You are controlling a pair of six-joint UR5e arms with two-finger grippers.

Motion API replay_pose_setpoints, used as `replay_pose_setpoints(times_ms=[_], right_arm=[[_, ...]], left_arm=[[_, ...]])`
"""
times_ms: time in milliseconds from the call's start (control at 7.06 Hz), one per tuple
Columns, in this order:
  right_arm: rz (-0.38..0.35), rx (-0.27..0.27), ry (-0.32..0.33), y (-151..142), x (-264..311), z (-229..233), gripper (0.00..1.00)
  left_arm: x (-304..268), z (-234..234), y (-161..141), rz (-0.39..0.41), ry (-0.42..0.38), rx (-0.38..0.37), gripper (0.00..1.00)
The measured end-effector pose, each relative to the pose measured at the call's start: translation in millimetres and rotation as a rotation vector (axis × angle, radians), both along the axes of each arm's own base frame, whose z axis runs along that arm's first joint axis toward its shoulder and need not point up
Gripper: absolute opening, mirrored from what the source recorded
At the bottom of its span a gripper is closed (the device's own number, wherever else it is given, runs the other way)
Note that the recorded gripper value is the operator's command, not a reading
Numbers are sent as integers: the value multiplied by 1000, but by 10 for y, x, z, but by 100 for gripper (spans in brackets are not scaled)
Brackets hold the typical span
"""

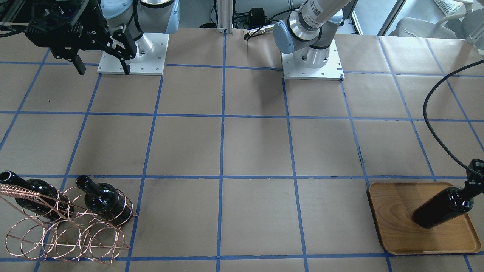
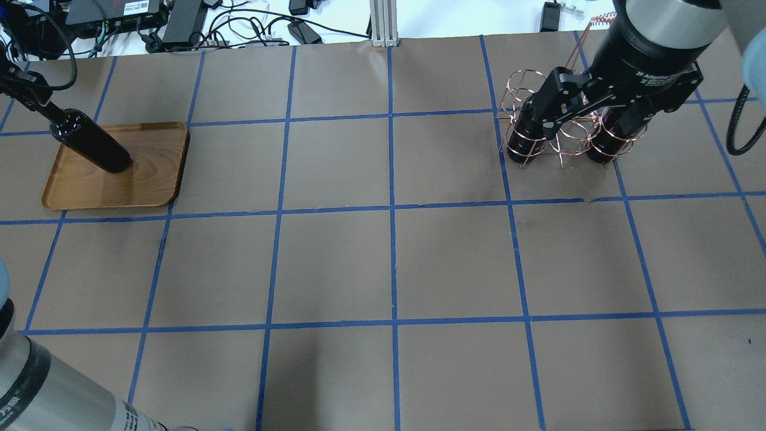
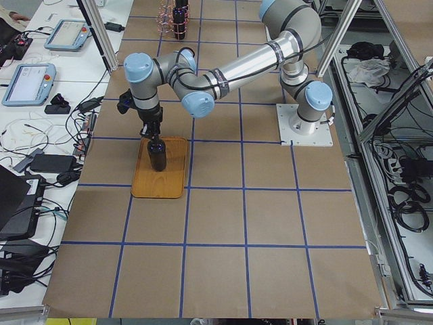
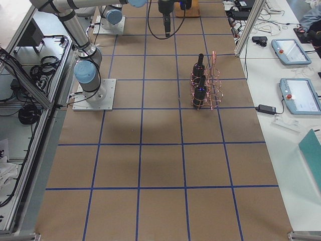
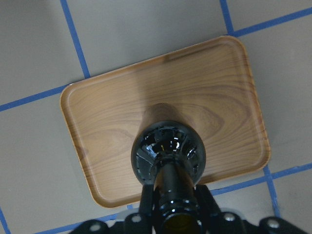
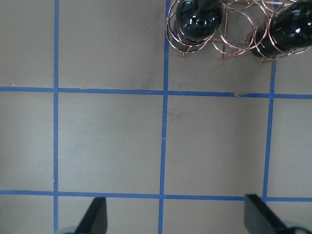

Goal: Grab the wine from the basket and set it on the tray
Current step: 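Lower the bottle onto the wooden tray with the left gripper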

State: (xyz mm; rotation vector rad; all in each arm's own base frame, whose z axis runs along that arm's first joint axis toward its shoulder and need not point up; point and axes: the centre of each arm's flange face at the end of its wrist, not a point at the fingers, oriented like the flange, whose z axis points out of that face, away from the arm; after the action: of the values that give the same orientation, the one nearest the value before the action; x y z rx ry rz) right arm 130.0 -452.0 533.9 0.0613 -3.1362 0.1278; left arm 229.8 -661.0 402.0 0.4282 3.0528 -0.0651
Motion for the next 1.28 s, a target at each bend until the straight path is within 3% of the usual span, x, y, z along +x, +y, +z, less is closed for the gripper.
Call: replay_pose_setpoints(times_ms=[142, 283, 709, 1276], right_arm=[[-2, 0, 0, 0, 0, 0, 100], [-4, 0, 0, 0, 0, 0, 100], [-6, 0, -1, 1, 1, 0, 100], [-6, 0, -2, 0, 1, 0, 100]], left_arm=[[8, -17, -15, -1, -2, -4, 92], [5, -21, -22, -1, 2, -10, 100], [-84, 212, 105, 2, 8, -29, 100], [-481, 993, 707, 37, -11, 31, 100]])
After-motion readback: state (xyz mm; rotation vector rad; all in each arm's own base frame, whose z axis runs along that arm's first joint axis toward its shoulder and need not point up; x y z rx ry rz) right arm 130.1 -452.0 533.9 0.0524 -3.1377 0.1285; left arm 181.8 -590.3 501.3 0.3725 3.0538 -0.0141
